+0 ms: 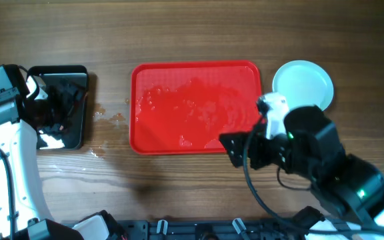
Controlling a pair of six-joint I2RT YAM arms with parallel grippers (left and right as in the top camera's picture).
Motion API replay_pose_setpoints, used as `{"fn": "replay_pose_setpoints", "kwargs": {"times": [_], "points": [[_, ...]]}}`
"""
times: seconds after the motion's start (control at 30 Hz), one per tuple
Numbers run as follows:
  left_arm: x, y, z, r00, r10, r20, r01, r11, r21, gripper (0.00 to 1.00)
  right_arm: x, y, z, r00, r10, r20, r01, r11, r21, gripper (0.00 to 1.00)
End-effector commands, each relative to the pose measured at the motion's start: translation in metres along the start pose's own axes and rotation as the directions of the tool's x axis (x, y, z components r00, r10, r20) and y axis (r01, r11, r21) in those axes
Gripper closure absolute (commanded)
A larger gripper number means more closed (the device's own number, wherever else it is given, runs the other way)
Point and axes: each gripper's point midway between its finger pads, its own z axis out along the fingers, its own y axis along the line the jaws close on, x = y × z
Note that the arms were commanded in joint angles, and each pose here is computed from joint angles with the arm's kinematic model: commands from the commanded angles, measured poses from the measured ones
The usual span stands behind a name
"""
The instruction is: Clean dirty plates on tray and stack at the side
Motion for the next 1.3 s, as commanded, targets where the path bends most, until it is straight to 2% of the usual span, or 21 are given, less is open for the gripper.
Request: {"fn": "replay_pose_setpoints", "kwargs": {"times": [0.0,0.13,0.3,0.63,0.93,1.27], "points": [[-0.003,-0.004,-0.005,1.0,0.008,0.01,-0.008,1.0,0.018,0.0,0.019,-0.022,0.0,0.994,0.113,-0.008,-0.113,0.993,0.033,0.0],[-0.003,-0.004,-0.005,1.0,0.008,0.01,-0.008,1.0,0.018,0.0,0.017,-0.047,-0.003,0.982,0.159,0.103,-0.165,0.985,0.052,0.0],[-0.003,-0.004,-0.005,1.0,0.008,0.01,-0.008,1.0,0.018,0.0,0.004,-0.053,-0.008,0.955,0.108,0.277,-0.111,0.994,-0.005,0.0],[-0.003,-0.004,-0.005,1.0,0.008,0.01,-0.008,1.0,0.018,0.0,0.001,-0.081,-0.001,0.801,0.061,0.596,-0.025,0.997,-0.068,0.0],[-0.003,-0.004,-0.005,1.0,0.008,0.01,-0.008,1.0,0.018,0.0,0.01,-0.109,0.008,0.692,0.055,0.72,-0.021,0.998,-0.056,0.0],[-0.003,-0.004,-0.005,1.0,0.008,0.01,-0.008,1.0,0.018,0.0,0.01,-0.141,-0.006,0.584,0.042,0.81,-0.101,0.995,0.021,0.0]]}}
